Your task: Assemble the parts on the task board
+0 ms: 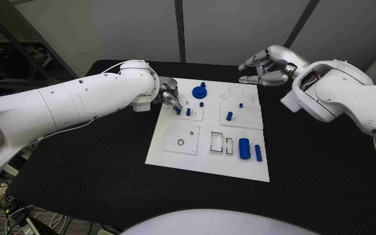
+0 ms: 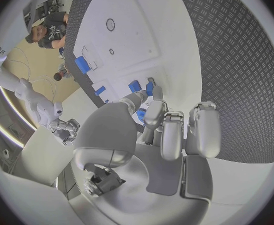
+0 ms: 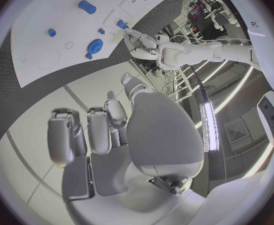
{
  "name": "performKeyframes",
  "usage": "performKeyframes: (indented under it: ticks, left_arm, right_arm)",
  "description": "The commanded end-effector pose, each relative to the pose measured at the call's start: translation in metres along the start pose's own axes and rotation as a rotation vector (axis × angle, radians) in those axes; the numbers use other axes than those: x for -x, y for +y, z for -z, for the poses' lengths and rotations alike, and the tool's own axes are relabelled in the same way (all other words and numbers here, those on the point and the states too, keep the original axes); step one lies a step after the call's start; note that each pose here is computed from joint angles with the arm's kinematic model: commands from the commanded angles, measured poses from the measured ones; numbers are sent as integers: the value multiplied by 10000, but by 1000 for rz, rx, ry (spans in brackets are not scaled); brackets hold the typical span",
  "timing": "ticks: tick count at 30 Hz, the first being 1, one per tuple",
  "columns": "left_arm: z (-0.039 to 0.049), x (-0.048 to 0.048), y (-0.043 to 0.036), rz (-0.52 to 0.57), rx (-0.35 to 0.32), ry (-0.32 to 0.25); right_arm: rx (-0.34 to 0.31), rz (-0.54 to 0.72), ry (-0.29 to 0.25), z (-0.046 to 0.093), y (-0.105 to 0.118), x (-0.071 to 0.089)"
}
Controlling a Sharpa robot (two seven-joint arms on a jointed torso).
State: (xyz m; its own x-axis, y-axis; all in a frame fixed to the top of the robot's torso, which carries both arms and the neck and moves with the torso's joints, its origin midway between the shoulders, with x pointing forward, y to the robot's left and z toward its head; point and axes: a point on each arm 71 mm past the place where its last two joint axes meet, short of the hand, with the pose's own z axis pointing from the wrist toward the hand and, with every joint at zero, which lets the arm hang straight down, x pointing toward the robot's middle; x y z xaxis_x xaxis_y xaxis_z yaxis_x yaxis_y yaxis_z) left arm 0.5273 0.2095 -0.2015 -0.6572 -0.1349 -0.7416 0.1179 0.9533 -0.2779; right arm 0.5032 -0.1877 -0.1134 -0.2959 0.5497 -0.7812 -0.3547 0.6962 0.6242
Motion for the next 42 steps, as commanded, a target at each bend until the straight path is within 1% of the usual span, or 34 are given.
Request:
performKeyframes:
  ticks: [1, 12, 22, 28, 35, 42]
  left_arm:
    - [0, -18, -14, -20, -16, 2]
    - [4, -69, -4, -26, -15, 25]
    - [14, -89, 8, -30, -17, 38]
    - [14, -87, 14, -28, -17, 35]
    - [-7, -87, -14, -29, -19, 36]
    - [-36, -105, -37, -32, -3, 63]
  right_arm:
    - [10, -2, 3, -4, 17, 4]
    - [9, -1, 7, -5, 12, 3]
    - [8, -1, 9, -6, 8, 3]
    - [8, -1, 11, -8, 8, 1]
    - [8, -1, 12, -12, 12, -4]
    - [8, -2, 12, -13, 10, -3]
